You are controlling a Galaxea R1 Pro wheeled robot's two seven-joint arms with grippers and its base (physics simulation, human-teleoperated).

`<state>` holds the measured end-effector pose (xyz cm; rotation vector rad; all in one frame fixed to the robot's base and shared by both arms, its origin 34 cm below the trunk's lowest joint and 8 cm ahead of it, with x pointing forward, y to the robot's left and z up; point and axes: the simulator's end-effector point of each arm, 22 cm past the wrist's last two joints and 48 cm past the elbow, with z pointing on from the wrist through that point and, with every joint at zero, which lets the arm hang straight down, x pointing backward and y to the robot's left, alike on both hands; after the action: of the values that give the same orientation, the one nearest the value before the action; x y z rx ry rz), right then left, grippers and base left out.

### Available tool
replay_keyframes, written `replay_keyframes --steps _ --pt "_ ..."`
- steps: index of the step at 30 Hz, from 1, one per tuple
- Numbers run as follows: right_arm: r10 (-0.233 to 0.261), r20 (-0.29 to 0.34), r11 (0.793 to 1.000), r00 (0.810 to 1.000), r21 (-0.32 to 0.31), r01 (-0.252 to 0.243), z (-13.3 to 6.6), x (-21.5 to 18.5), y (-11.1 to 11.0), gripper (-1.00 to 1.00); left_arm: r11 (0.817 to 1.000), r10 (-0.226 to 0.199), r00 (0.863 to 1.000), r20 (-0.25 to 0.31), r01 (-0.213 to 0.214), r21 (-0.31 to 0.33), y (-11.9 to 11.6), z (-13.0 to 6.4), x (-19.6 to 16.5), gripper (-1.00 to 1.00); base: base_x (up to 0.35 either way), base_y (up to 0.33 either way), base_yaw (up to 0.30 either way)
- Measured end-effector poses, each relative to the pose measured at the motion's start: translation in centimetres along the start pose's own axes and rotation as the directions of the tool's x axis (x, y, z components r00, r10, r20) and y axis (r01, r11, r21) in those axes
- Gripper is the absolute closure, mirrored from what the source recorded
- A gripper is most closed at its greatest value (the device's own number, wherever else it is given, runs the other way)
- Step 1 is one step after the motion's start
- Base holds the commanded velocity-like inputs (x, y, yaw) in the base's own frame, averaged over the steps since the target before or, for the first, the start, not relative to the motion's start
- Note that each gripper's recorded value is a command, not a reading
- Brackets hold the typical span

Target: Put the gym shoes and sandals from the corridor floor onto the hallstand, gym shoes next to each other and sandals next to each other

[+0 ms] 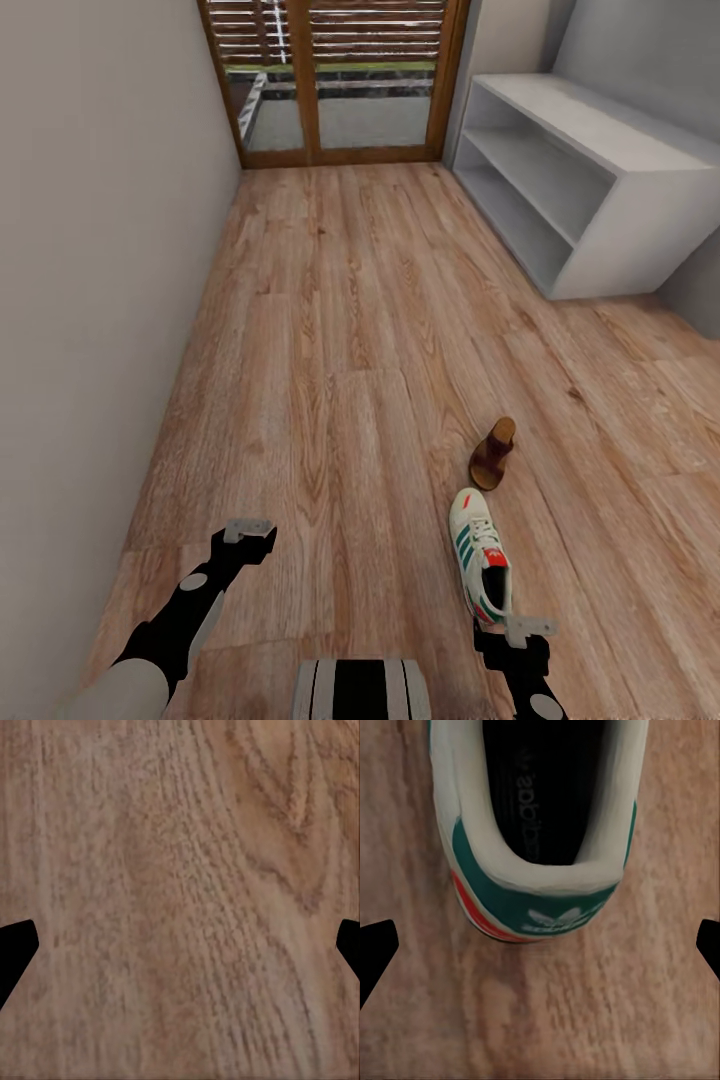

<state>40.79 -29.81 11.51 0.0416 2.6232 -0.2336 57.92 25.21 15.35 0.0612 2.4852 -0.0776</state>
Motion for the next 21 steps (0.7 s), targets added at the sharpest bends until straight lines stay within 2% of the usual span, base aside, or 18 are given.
replay_keyframes --steps 12,21 --pt "-0.012 -0.067 1.000 0.998 -0.001 0.012 0.6 3.5 0.2 -1.00 1.000 -0.005 0.998 -0.067 0.005 0.002 0.0 1.2 4.0 -1.00 0.000 0.000 0.000" --pt "-0.014 -0.076 1.000 0.997 -0.002 0.013 0.7 4.0 0.2 -1.00 1.000 -0.006 0.997 -0.075 0.006 0.002 -0.1 1.3 4.5 -1.00 0.000 0.000 0.000"
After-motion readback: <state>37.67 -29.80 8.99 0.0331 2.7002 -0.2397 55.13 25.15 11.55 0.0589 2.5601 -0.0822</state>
